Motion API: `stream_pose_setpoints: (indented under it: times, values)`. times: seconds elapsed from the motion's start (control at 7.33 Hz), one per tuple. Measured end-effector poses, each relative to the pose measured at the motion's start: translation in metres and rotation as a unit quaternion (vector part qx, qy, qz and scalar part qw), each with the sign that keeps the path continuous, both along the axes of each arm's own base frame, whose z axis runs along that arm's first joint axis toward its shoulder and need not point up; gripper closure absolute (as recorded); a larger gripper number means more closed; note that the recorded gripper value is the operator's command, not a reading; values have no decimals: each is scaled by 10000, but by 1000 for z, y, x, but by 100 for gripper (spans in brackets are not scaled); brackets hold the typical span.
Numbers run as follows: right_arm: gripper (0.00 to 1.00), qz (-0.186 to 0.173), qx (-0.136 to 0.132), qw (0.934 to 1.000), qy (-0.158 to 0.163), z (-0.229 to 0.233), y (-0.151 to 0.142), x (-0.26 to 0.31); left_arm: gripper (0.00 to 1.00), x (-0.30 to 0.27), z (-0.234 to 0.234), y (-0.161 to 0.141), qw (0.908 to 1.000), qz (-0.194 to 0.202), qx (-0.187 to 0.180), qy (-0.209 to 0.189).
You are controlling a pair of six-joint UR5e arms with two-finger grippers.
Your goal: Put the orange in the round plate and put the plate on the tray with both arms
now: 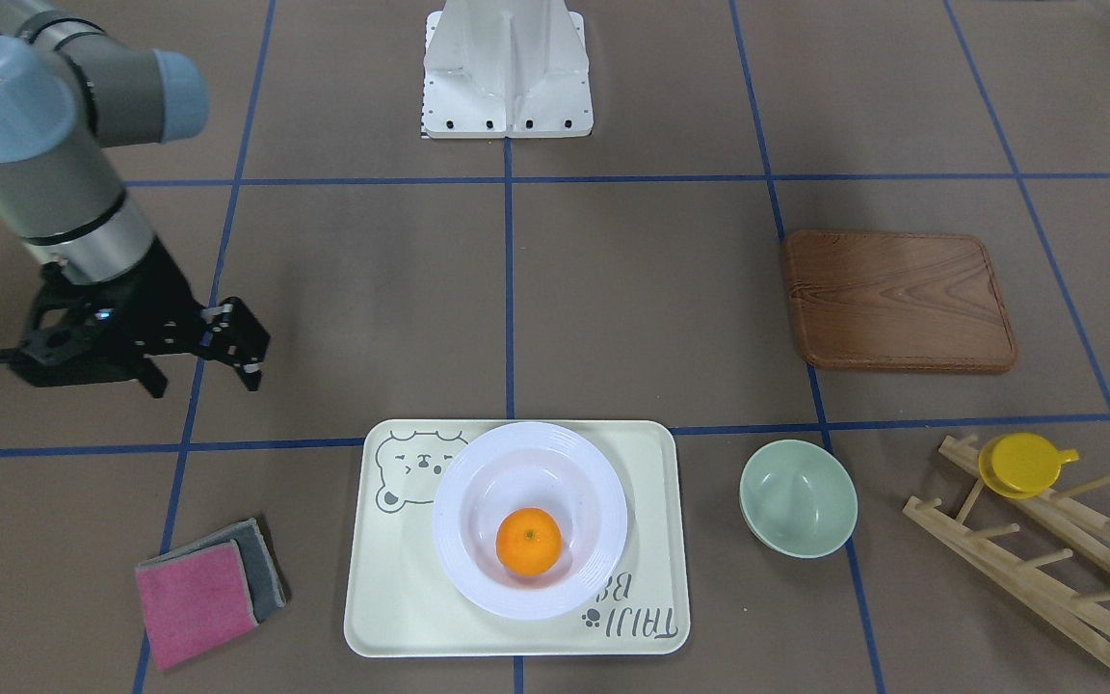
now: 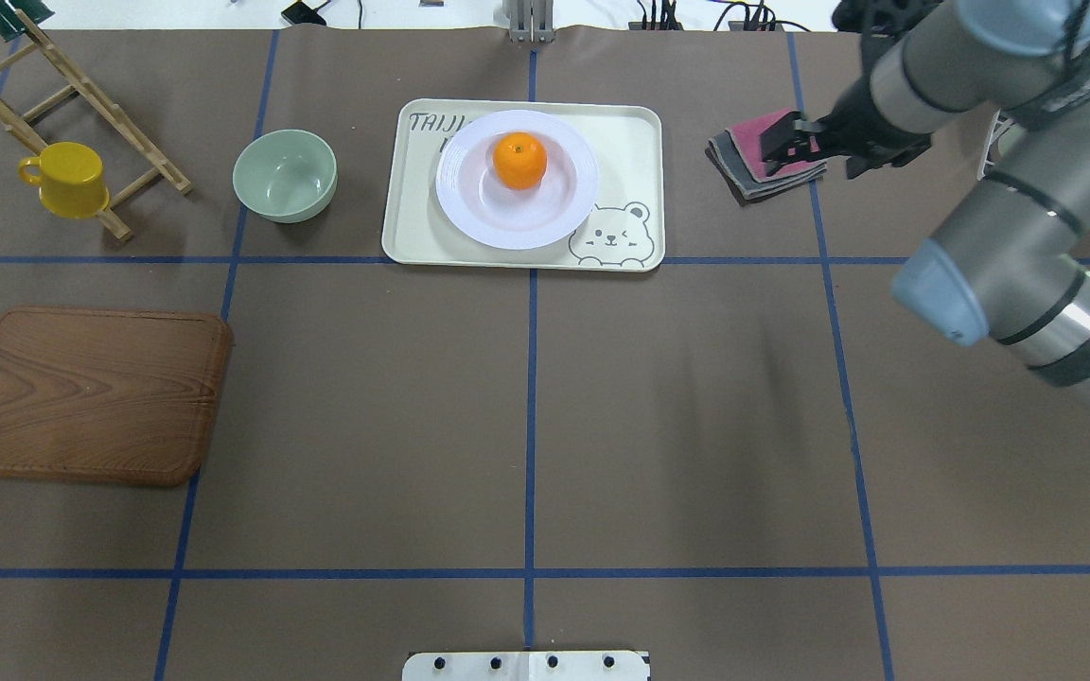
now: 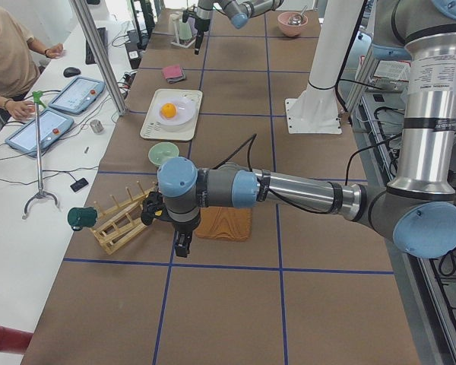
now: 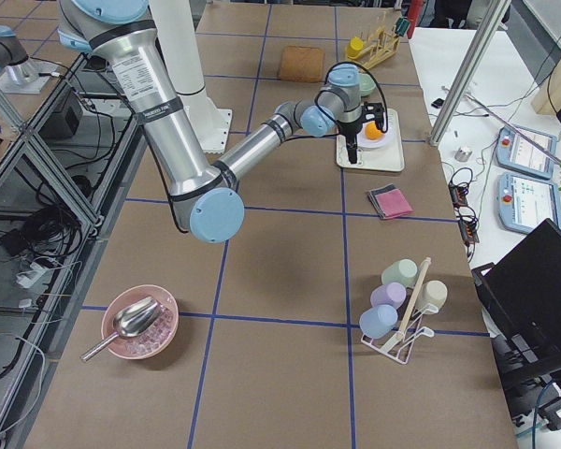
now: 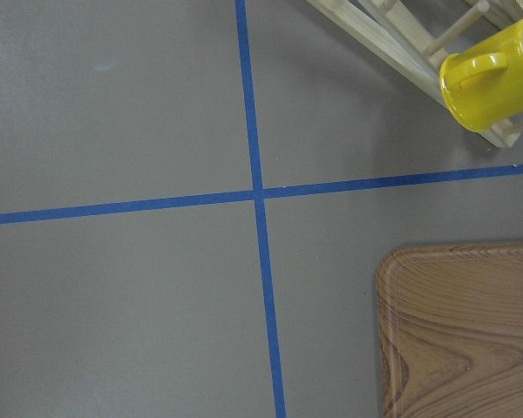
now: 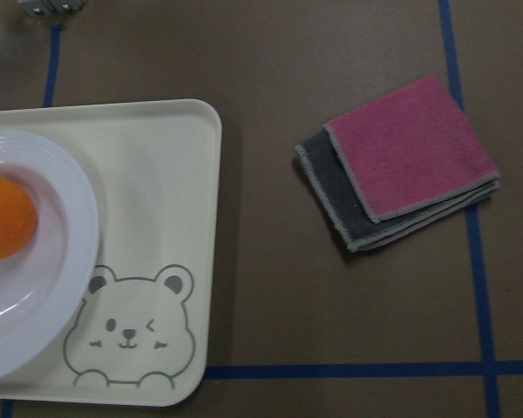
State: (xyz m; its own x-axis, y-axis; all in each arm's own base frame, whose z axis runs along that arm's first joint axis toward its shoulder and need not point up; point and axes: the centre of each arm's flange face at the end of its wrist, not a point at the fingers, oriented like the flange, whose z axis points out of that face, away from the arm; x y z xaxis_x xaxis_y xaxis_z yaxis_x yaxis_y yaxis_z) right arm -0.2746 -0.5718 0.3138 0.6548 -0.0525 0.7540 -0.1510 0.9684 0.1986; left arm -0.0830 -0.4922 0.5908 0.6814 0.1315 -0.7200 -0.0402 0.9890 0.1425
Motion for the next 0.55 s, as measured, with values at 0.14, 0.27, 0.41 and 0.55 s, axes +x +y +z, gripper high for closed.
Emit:
stream_pose_setpoints:
  times: [0.14, 0.27, 0.41, 0.55]
  values:
    - [0, -337, 228, 9990, 159, 37, -6, 48, 0, 0, 1, 2, 10000, 10, 42, -12]
    - [0, -639, 462, 9962, 359, 75, -5, 92, 0, 0, 2, 2, 10000, 9, 56, -18]
    - [0, -918, 683, 9917, 587, 115, 1, 134, 0, 1, 2, 3, 10000, 8, 35, -21]
    - [0, -1167, 858, 9864, 781, 151, 11, 171, 0, 2, 4, 3, 10000, 10, 1, -22]
